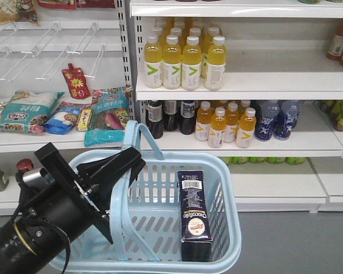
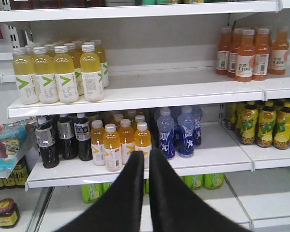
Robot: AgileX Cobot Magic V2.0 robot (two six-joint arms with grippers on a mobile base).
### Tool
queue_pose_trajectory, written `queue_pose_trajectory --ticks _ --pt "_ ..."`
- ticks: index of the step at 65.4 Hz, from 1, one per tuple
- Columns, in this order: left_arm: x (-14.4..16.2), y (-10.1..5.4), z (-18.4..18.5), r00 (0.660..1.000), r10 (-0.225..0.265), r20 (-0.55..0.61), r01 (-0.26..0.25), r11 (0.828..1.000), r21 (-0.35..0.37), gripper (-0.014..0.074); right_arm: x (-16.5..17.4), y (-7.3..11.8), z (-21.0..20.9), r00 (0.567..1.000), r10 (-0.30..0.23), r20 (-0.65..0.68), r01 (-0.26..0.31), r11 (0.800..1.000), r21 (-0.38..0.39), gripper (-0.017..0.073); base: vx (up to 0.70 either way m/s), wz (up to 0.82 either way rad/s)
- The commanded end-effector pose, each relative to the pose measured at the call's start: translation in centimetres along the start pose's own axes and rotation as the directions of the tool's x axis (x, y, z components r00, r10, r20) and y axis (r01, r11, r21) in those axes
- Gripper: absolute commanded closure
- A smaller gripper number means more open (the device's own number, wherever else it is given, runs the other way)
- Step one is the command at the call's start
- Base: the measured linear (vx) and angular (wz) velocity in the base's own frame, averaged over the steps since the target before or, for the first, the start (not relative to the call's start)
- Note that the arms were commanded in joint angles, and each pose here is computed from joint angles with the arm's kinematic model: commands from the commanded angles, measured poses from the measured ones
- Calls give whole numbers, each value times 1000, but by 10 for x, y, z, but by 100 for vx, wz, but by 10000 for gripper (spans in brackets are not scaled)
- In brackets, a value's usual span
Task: Left arm holds basket, right arm returns cookies
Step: 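Approach the shelf of yellow bottled drinks, basket held in left gripper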
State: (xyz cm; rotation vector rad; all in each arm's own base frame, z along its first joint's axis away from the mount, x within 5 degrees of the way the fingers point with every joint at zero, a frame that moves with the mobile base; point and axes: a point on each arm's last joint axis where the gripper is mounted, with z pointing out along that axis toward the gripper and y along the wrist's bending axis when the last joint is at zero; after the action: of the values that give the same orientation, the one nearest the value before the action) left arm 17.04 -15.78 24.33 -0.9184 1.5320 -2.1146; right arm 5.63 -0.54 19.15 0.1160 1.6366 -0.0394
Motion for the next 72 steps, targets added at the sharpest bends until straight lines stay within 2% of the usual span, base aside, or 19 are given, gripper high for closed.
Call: queue_pose_trajectory --ticks 1,40,72 --pt "10 -28 1 997 -4 -71 19 976 217 594 -2 0 0 998 -12 68 12 1000 6 565 45 10" --pt "10 -28 1 997 -4 -71 19 976 217 594 -2 0 0 998 -12 68 12 1000 6 565 37 6" --pt "10 -28 1 997 -4 -71 19 976 217 594 -2 0 0 998 -12 68 12 1000 6 565 13 -10"
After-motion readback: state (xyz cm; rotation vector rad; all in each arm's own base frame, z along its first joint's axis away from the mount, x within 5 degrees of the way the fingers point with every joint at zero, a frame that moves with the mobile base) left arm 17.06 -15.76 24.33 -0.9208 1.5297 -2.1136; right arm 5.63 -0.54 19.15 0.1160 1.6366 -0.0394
